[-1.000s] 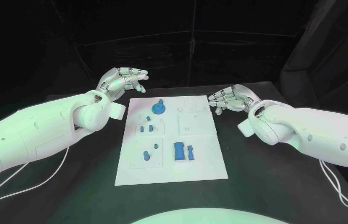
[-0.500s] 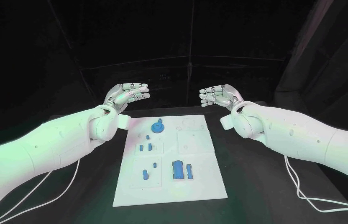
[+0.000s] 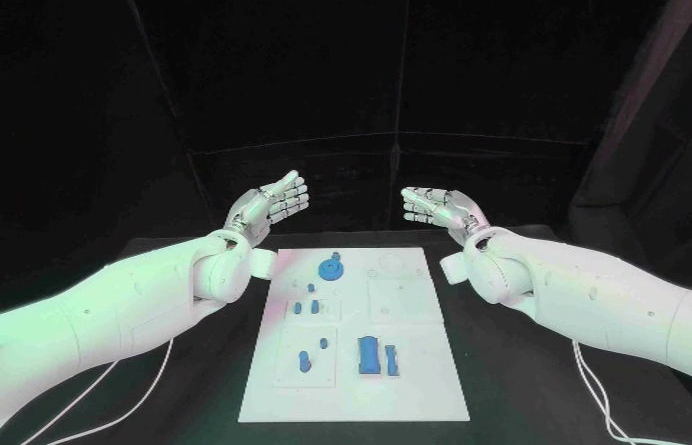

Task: Assemble the parts on the task board

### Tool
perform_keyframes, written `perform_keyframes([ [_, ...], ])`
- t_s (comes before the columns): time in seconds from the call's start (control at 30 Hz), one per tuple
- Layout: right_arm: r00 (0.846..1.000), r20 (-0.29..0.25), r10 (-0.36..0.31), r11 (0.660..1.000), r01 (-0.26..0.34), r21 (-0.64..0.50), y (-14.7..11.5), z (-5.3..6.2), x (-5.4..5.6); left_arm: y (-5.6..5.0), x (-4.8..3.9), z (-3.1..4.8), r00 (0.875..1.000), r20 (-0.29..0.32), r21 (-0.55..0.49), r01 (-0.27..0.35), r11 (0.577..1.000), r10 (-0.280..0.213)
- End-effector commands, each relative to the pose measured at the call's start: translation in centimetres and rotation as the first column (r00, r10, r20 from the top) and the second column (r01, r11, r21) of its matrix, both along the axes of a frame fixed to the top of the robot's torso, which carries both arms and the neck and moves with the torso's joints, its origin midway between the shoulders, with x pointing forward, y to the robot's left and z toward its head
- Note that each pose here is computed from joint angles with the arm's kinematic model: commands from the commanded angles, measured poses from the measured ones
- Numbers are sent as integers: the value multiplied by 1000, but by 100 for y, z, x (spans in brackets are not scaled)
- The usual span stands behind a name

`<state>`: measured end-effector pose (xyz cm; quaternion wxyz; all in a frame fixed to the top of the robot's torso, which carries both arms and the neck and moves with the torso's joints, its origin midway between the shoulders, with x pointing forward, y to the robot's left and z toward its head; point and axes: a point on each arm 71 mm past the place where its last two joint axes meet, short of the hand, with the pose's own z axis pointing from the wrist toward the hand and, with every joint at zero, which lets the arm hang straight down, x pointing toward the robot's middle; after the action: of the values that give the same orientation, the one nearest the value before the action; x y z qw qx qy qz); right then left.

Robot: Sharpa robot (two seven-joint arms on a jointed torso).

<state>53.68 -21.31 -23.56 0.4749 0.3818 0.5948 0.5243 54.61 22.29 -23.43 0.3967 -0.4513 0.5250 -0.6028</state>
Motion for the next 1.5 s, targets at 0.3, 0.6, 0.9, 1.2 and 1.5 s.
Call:
perform_keyframes([
  [0.3, 980, -18, -200, 969, 201, 141, 147, 77, -529, -199, -494, 14, 982, -6, 93, -185, 978, 187],
  [0.6, 970, -47, -240, 955, 244, 168, 206, 114, -748, -296, -809, 90, 967, -8, 122, -251, 960, 254],
  [0.9, 970, -47, -240, 955, 245, 168, 207, 114, -751, -305, -843, 101, 965, -8, 125, -258, 958, 261],
  [1.2, 970, -47, -240, 955, 245, 168, 207, 114, -751, -305, -843, 101, 965, -8, 125, -258, 958, 261],
  [1.5, 970, -47, -240, 955, 245, 168, 207, 114, -751, -305, -843, 101, 965, -8, 125, -258, 958, 261],
])
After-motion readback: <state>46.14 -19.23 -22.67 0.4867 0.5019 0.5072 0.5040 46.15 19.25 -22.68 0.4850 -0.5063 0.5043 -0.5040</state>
